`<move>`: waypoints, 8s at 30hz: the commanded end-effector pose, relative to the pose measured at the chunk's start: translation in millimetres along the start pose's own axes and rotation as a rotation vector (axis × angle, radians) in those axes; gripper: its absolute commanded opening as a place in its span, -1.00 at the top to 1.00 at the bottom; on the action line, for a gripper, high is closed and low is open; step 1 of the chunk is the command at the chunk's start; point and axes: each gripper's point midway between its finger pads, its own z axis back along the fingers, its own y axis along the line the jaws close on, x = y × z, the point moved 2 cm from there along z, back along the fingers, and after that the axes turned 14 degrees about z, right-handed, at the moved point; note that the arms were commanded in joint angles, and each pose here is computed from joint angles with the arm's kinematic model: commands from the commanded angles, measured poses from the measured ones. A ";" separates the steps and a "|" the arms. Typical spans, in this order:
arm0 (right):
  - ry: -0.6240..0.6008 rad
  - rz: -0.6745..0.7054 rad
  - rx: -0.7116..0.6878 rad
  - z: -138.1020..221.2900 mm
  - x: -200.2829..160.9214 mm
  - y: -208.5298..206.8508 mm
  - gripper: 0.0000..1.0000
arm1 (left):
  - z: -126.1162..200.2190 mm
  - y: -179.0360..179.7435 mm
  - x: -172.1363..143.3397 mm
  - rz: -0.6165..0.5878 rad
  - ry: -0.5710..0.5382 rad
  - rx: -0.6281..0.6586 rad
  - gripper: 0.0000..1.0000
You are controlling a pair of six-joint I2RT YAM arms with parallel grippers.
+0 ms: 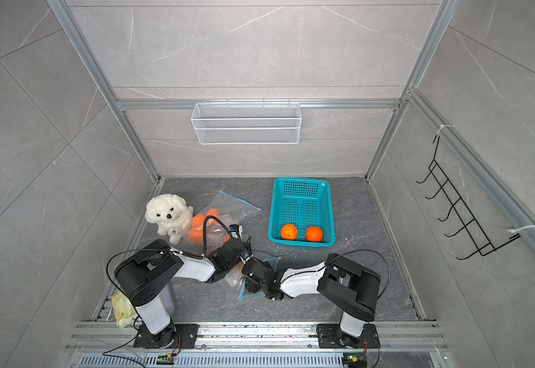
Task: Open the zip-top bag and take out the orange
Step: Pick up the orange from the zipper food storage bag, then place the orange in the basket, then adjust the zipper food storage bag at the center of the board.
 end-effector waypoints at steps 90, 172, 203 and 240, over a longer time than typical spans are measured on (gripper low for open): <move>0.225 -0.430 -0.134 -7.7 45.1 -279.2 -0.59 | 111.6 -66.7 56.7 -0.168 0.002 -0.170 -0.97; -0.246 0.010 0.083 67.2 -21.9 -16.2 -0.68 | 152.9 -46.1 -54.9 -0.132 0.200 -0.263 0.32; -0.231 0.058 0.129 65.6 -18.4 -8.9 -0.41 | 97.2 30.4 71.3 -0.099 -0.042 0.049 -0.08; -0.402 0.066 0.057 46.8 -22.3 -12.2 -0.71 | 147.5 -23.6 82.3 -0.036 -0.036 -0.242 1.00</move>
